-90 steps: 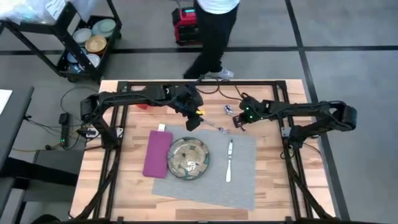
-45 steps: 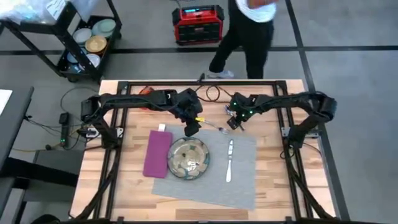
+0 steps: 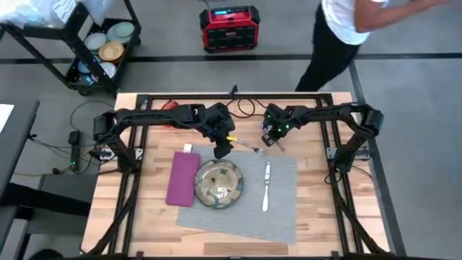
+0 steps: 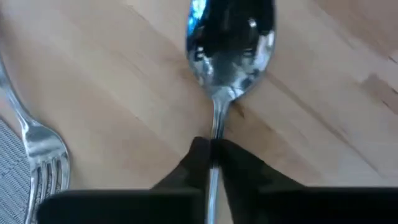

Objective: Set table place
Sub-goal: Put the silver spoon to the right of the silver table knife on the table mat

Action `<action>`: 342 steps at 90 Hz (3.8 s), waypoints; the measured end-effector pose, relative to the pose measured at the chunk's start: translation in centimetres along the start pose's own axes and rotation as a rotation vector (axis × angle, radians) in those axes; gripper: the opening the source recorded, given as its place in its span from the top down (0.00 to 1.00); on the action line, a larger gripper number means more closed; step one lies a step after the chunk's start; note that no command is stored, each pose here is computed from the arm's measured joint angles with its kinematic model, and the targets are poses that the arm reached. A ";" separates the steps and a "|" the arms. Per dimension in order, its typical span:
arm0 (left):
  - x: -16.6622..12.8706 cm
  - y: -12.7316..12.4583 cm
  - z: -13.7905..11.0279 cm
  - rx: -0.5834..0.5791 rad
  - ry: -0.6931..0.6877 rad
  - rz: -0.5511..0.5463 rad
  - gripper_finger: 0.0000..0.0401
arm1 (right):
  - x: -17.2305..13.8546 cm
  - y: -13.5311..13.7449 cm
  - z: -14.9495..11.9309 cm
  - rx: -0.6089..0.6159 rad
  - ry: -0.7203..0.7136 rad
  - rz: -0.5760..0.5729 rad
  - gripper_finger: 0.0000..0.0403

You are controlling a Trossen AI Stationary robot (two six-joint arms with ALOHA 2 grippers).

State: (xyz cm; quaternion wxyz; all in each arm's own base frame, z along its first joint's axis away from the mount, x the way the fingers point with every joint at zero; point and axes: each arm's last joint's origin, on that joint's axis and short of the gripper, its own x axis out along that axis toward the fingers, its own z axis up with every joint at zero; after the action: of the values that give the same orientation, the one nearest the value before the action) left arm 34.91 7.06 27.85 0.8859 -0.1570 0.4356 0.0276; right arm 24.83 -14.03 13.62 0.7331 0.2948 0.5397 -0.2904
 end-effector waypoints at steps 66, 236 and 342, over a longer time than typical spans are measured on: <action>-0.1 0.3 0.1 0.019 -0.013 0.004 0.63 | -12.8 4.3 -11.1 0.380 -0.353 0.397 1.00; -0.4 1.6 0.0 -0.022 0.010 0.028 0.63 | -4.7 12.2 -24.3 0.586 -0.072 0.469 0.99; -0.4 1.6 0.1 -0.022 0.001 0.028 0.63 | -2.9 12.7 -23.4 0.410 0.068 0.447 1.00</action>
State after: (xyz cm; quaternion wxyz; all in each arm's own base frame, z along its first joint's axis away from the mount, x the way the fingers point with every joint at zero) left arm 34.44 8.59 27.80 0.8834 -0.1606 0.4380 0.0447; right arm 19.07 12.07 12.20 0.6857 0.5576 0.4157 -0.2147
